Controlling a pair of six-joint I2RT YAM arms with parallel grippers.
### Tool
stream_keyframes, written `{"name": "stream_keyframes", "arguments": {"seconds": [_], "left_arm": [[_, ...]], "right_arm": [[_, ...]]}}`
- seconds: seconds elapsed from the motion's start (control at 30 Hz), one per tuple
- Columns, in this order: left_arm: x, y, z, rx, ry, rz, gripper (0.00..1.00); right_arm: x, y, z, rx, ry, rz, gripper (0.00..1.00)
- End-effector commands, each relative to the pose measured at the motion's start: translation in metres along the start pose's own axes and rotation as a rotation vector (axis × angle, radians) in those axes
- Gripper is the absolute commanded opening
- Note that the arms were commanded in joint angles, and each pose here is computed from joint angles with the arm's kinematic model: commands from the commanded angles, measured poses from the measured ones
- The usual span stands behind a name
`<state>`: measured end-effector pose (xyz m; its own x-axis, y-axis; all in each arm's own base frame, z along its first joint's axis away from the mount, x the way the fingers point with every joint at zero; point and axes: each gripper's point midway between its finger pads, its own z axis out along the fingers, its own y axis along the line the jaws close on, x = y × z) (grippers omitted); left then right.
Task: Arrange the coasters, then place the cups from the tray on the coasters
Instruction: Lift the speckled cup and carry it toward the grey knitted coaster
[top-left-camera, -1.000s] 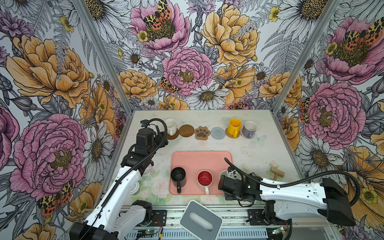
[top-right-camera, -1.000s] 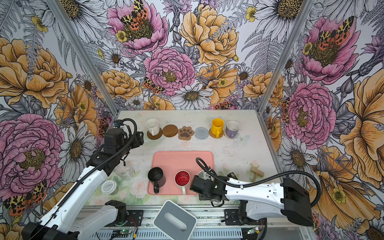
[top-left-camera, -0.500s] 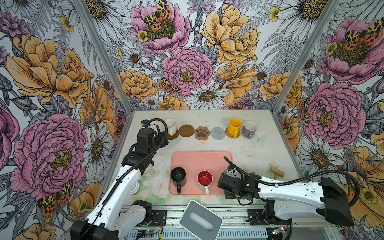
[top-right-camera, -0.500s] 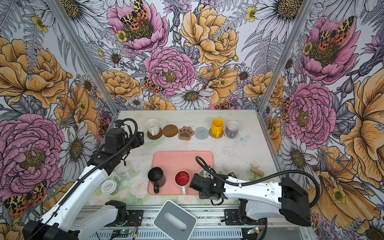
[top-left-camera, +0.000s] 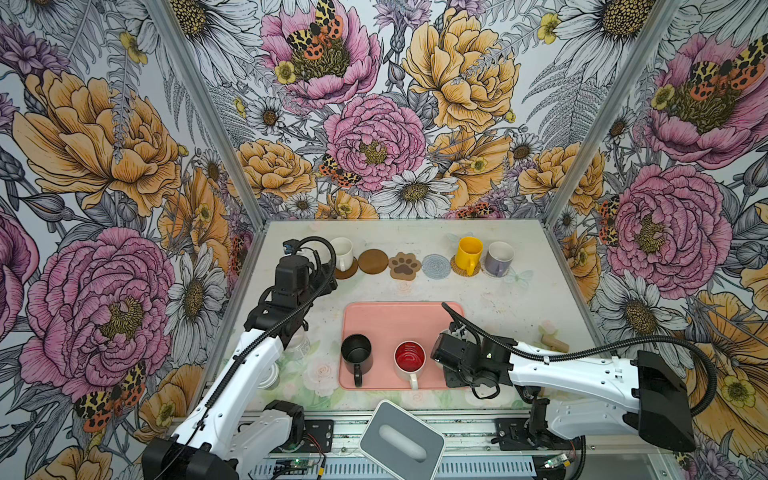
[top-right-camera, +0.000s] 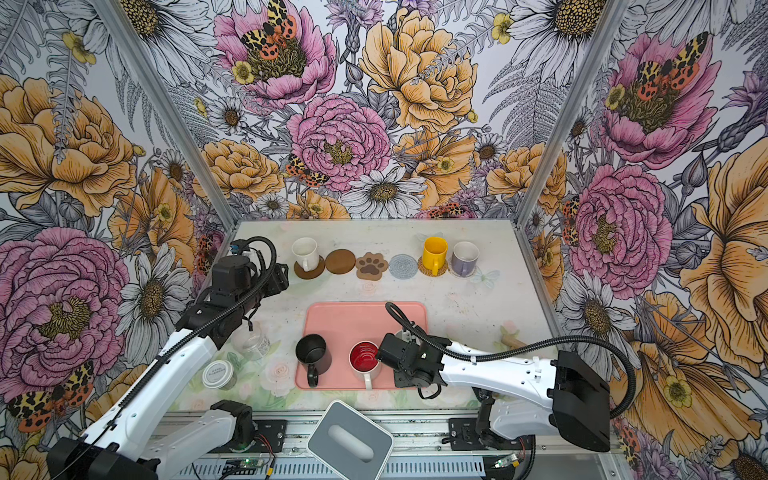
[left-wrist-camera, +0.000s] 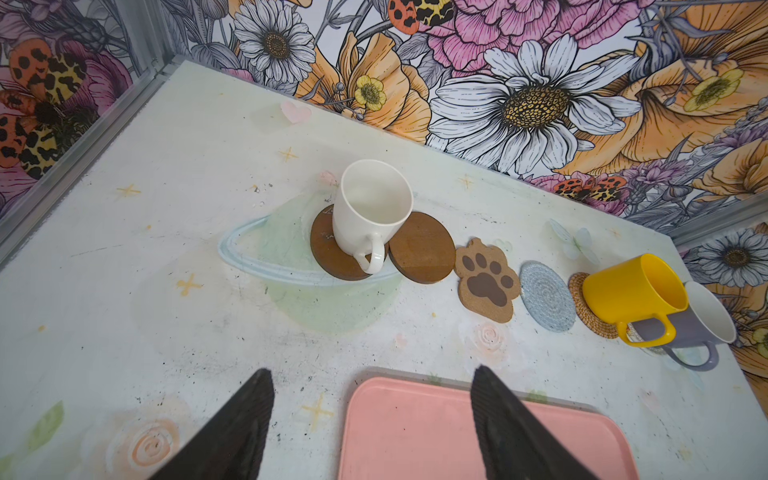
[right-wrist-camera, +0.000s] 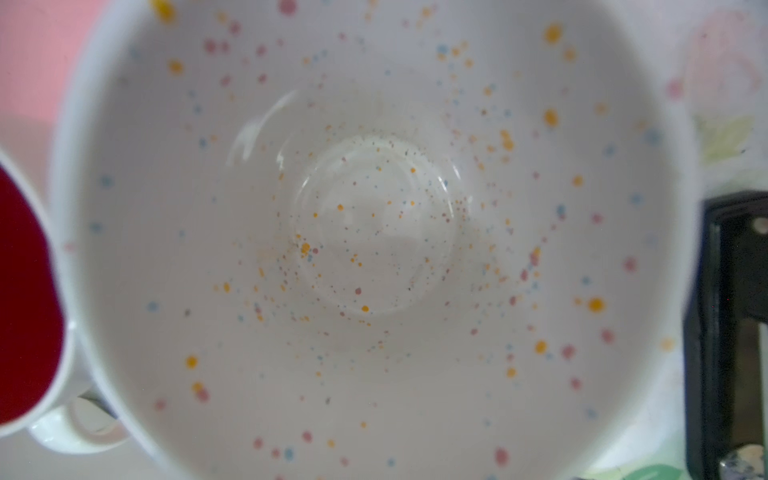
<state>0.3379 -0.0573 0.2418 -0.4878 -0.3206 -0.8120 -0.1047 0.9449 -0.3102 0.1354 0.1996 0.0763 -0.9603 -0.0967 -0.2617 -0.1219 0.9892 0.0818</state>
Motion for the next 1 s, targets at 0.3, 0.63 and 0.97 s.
{"name": "stream_keyframes", "arguments": {"seconds": [0.3, 0.63, 0.97], "left_arm": [[0.001, 0.002, 0.003, -0.004, -0.004, 0.012, 0.76], [-0.002, 0.004, 0.000, -0.004, -0.013, 0.010, 0.77], [-0.005, 0.010, -0.005, -0.015, -0.027, 0.008, 0.77]], "right_arm": [[-0.083, 0.007, -0.028, -0.024, -0.126, -0.069, 0.00], [-0.170, -0.013, -0.042, 0.024, -0.199, -0.087, 0.00], [-0.251, -0.036, -0.039, 0.110, -0.265, -0.062, 0.00]]}}
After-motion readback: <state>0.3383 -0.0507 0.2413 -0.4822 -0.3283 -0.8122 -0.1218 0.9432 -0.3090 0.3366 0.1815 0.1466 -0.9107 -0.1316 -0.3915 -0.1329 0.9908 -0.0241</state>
